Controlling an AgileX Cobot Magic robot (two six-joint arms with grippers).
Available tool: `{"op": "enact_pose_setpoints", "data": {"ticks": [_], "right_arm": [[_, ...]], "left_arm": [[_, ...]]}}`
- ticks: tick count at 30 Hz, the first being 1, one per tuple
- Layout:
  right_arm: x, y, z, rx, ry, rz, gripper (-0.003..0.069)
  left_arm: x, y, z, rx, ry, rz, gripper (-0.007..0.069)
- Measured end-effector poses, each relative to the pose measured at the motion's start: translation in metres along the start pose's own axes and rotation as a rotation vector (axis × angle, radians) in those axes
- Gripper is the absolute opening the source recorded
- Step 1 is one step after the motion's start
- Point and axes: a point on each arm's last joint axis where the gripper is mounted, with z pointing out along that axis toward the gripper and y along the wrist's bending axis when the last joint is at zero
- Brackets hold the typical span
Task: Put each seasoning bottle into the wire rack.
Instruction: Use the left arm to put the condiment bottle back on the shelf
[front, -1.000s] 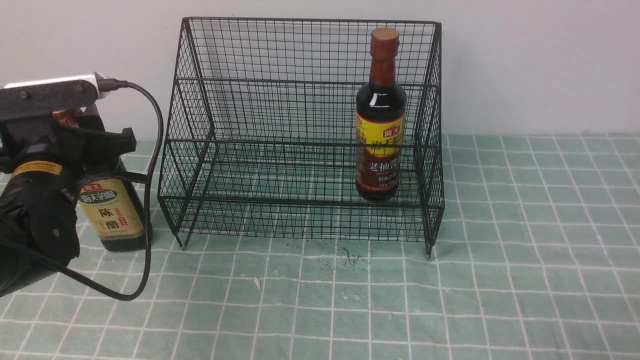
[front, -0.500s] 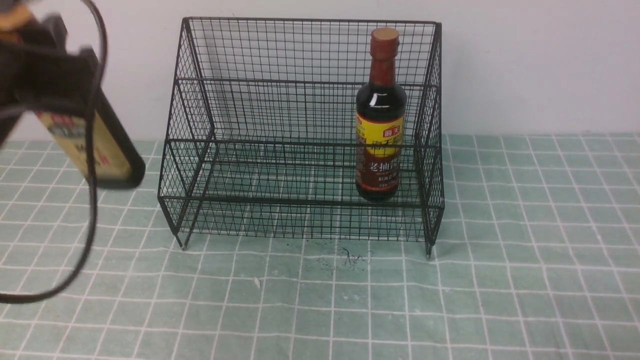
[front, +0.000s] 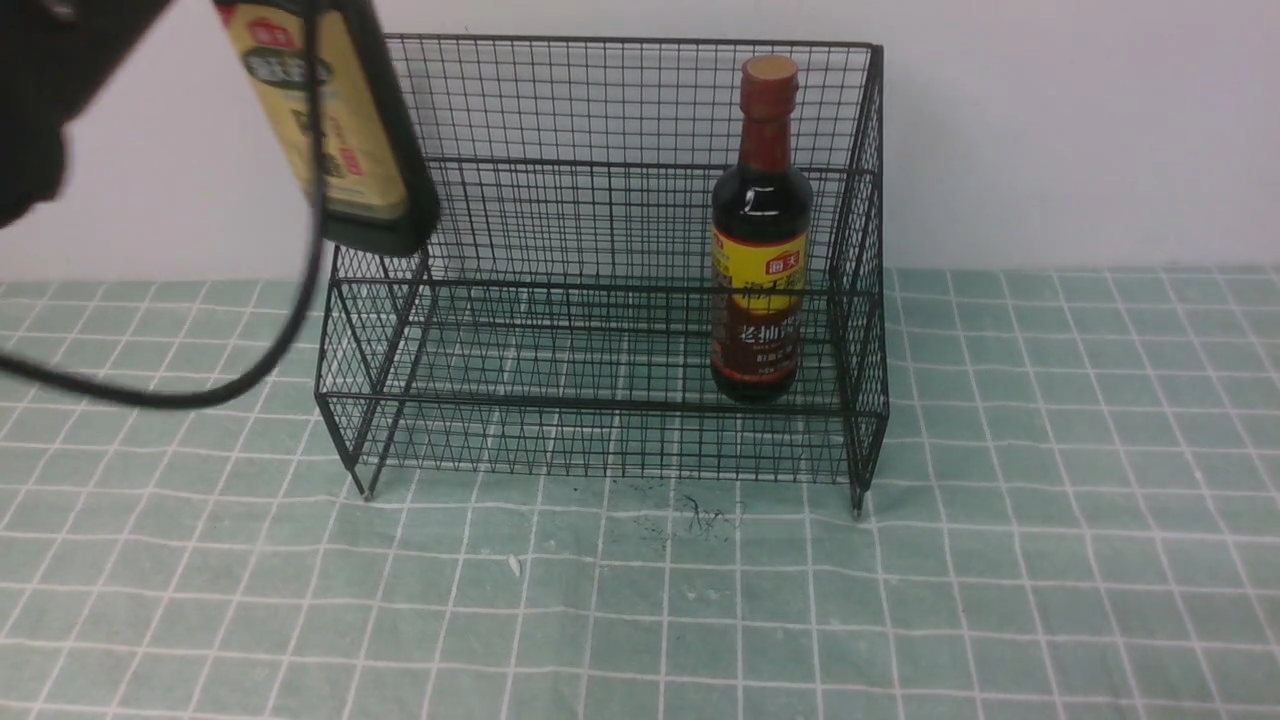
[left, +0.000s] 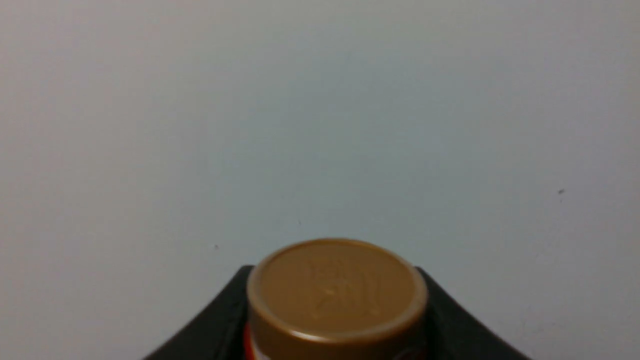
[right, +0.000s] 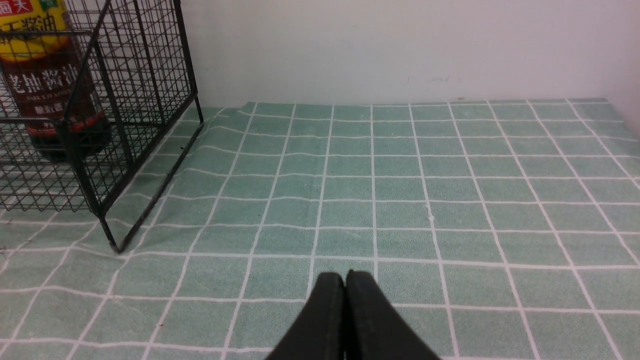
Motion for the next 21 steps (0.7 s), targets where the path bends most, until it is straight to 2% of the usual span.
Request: {"op": "enact_pose_setpoints", "data": {"ticks": [7, 12, 21], "right_arm": [[0.000, 0.000, 0.000, 0.000, 0.000, 0.000, -0.0015], [0.000, 0.000, 0.000, 0.000, 0.000, 0.000, -0.0015], [0.000, 0.000, 0.000, 0.000, 0.000, 0.000, -0.0015]], "left_arm": [[0.040, -0.002, 0.037, -0.020, 0.088, -0.011, 0.0307], [0.049, -0.001, 0.046, -0.049, 0.077, -0.025, 0.0306], [0.094, 0.000, 0.059, -0.059, 0.220, -0.049, 0.0306]]}}
